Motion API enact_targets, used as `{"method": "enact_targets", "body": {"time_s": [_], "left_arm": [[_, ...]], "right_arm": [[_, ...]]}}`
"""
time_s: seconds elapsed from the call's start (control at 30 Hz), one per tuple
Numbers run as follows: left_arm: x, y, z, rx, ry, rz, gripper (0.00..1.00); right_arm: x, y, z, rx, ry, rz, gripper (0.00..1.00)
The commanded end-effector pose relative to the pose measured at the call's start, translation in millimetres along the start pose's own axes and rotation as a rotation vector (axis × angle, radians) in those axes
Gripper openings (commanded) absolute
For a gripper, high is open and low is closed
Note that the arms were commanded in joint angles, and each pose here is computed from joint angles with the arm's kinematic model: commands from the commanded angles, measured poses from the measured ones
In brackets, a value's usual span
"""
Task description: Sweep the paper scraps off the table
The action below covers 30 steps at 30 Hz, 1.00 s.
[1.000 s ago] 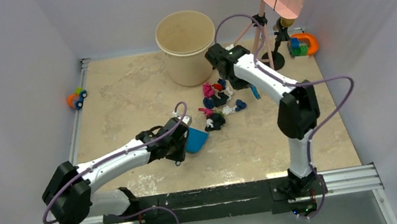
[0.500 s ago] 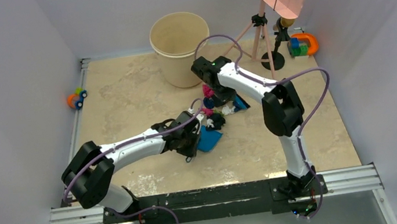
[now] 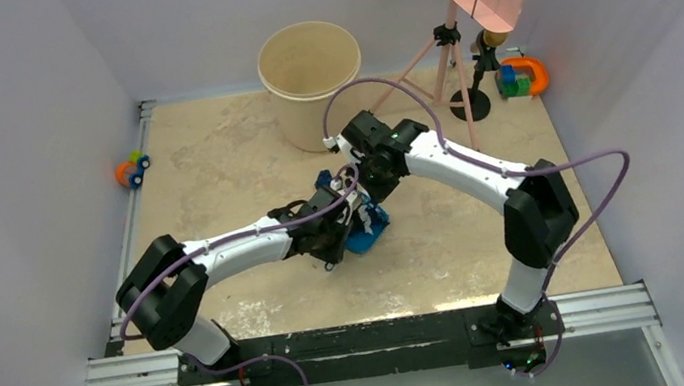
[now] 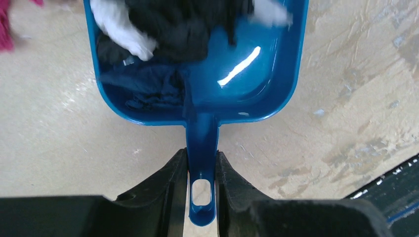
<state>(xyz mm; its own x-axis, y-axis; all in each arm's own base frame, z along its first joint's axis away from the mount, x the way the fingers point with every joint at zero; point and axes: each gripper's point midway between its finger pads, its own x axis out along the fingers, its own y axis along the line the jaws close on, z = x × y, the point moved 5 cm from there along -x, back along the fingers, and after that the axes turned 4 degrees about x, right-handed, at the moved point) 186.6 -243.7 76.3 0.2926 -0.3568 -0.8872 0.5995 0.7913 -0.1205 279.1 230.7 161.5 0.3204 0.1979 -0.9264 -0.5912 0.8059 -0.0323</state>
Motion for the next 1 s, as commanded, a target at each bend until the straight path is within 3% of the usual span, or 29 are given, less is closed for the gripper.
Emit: {"method": "enact_targets", "body": {"time_s": [0.0,0.47,0.7,0.97], "left_arm": [[-0.5,5.5,28.1,0.043,-0.119,0.058,0.00],[-24.7,12.7,30.0,0.059,-0.303,0.073,0.00],[-48.6,9.5,32.9,0.039,-0.315,0.055,0.00],[-89.4,9.5,47.9,0.024,-0.290,0.095,0.00]], "right_arm": [[-26.9,26.3,-1.7,-0.023,-0.095,0.217,0.00],[-99.1,-23.6,-6.7,0.245,-0.256,-0.163,0.00],[-147.8,-69.9,-14.0,0.489,-0.439,-0.360,0.00],[-173.0,-91.3,-41.4,0.643,-0.585,-0.388,0.00]]}}
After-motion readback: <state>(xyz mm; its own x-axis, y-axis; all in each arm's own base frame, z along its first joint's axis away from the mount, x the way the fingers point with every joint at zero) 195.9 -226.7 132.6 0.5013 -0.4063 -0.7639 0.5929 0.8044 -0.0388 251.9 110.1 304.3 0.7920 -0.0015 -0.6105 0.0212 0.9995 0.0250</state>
